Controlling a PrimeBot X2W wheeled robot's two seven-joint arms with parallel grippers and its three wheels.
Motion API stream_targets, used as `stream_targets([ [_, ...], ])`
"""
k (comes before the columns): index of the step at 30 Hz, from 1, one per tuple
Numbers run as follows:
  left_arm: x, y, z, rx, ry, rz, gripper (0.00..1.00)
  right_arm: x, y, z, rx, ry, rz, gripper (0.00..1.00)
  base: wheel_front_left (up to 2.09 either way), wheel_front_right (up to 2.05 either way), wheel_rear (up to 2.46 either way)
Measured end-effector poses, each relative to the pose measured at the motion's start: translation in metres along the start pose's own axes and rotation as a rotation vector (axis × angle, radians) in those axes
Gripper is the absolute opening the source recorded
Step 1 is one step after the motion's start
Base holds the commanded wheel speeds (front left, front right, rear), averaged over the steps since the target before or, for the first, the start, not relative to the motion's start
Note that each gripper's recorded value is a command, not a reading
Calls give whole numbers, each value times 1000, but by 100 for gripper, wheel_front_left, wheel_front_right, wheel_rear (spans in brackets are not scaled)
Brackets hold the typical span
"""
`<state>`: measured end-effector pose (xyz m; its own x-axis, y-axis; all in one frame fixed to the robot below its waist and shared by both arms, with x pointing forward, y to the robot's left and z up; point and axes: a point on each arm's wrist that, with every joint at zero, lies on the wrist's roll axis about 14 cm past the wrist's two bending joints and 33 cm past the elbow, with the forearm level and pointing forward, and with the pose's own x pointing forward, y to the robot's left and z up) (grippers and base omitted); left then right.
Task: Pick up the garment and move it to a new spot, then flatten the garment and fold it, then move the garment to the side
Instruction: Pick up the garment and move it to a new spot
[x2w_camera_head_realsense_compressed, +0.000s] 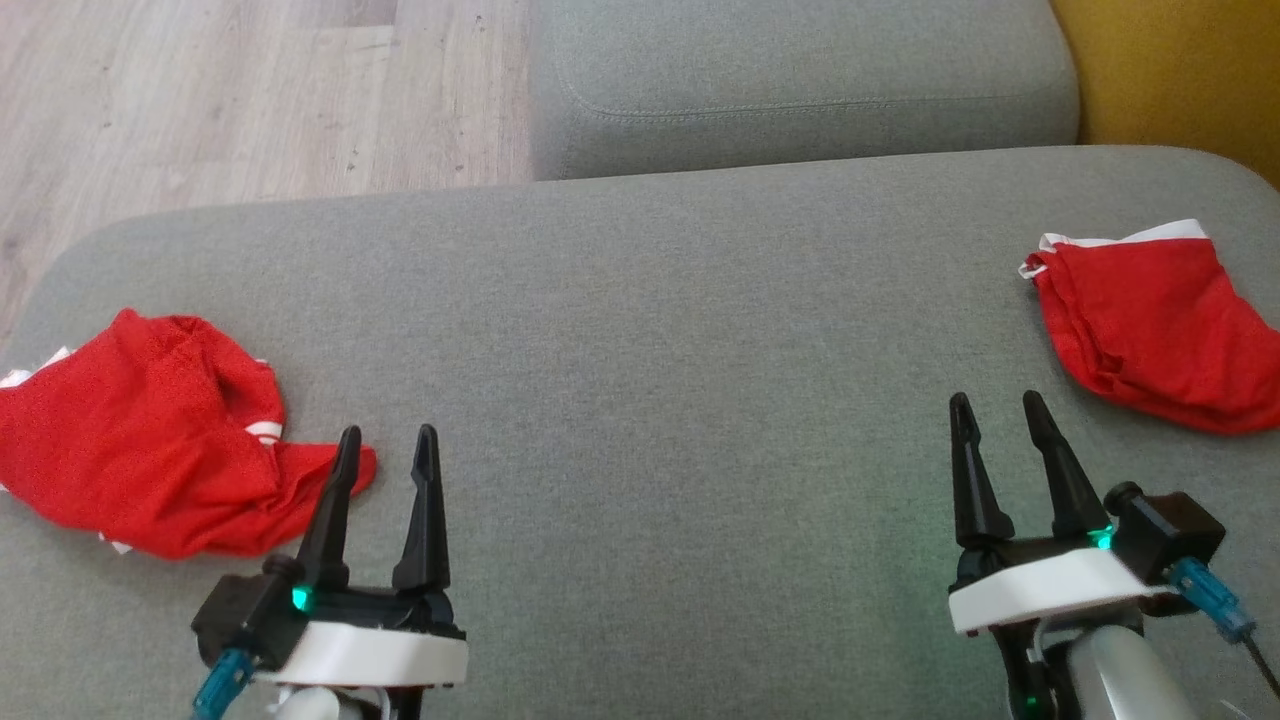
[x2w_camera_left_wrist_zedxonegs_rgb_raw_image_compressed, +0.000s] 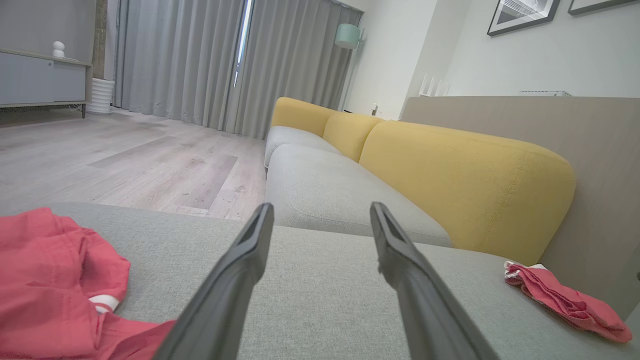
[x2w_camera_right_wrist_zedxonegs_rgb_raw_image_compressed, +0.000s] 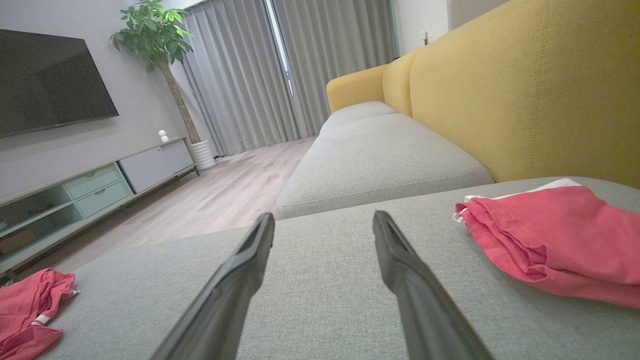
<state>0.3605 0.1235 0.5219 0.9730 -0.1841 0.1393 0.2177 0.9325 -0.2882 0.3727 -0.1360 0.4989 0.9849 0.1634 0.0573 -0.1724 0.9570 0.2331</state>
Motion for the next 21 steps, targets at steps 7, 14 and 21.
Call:
stream_targets([
  [7,-3,5,1,2,-1,16,100,3,6,-2,1,6,20,100,0,0,0],
  [14,-18,26,11,4,-32,93,100,11,38,-7,3,20,115,100,0,0,0],
  [21,-45,58,28,37,-80,210,100,13,78,-19,15,58,236,100,0,0,0],
])
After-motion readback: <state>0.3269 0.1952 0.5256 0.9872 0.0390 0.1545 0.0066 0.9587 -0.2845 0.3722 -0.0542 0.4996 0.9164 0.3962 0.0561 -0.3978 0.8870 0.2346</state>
